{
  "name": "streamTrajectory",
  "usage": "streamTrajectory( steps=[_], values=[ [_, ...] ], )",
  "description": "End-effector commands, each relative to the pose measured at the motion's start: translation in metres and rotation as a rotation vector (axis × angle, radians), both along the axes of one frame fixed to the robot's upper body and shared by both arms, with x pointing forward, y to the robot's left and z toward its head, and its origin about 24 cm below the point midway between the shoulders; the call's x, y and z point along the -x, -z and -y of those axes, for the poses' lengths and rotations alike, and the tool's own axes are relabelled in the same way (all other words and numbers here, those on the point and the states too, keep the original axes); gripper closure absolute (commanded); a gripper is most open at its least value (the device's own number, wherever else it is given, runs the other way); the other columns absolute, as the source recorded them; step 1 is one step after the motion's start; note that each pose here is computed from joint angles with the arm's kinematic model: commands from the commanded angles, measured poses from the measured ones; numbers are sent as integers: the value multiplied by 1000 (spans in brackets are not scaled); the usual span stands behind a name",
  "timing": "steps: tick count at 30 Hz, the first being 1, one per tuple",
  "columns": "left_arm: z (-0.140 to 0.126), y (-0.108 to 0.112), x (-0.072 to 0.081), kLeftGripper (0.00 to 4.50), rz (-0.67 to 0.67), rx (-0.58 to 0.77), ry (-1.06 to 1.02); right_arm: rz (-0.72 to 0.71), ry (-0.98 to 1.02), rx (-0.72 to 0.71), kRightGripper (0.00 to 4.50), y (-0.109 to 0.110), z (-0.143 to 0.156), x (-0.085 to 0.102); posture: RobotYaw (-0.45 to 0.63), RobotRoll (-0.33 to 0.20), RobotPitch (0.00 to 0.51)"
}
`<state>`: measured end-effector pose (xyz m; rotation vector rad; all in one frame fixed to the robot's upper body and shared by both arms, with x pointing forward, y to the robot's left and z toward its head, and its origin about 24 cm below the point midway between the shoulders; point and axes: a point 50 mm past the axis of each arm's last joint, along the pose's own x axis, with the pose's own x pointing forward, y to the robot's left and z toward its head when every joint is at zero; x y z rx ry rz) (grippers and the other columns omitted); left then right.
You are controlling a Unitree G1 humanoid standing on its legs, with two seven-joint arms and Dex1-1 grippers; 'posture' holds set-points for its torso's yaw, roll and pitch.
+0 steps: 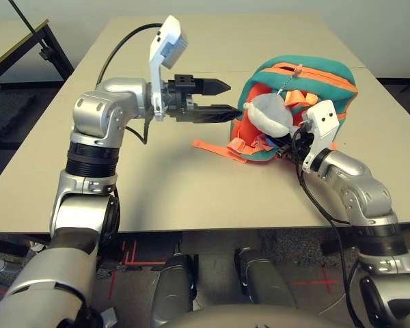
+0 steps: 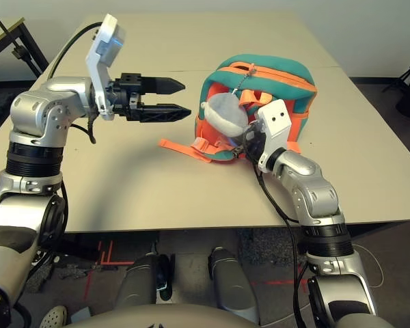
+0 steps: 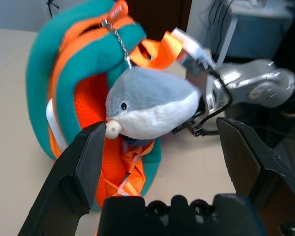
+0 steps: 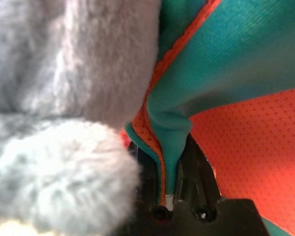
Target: Put the pencil case into the backpack and zip it.
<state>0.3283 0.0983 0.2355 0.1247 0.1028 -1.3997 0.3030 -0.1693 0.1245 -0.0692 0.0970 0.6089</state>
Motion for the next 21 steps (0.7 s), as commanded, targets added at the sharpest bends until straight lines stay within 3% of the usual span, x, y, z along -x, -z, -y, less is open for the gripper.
streamTrajectory(
  steps=[1, 10, 21],
  values=[
    [10, 10, -8, 0, 4, -22, -41, -76, -15, 24, 4348, 16, -5, 1, -205, 0, 93],
    [38, 18, -25, 0, 22, -14, -69, -74, -6, 24, 4348, 16, -4, 3, -231, 0, 86],
    [53, 24, -21, 0, -23, 10, -2, -78, -2, 21, 4348, 18, -5, 4, -233, 0, 95]
  ],
)
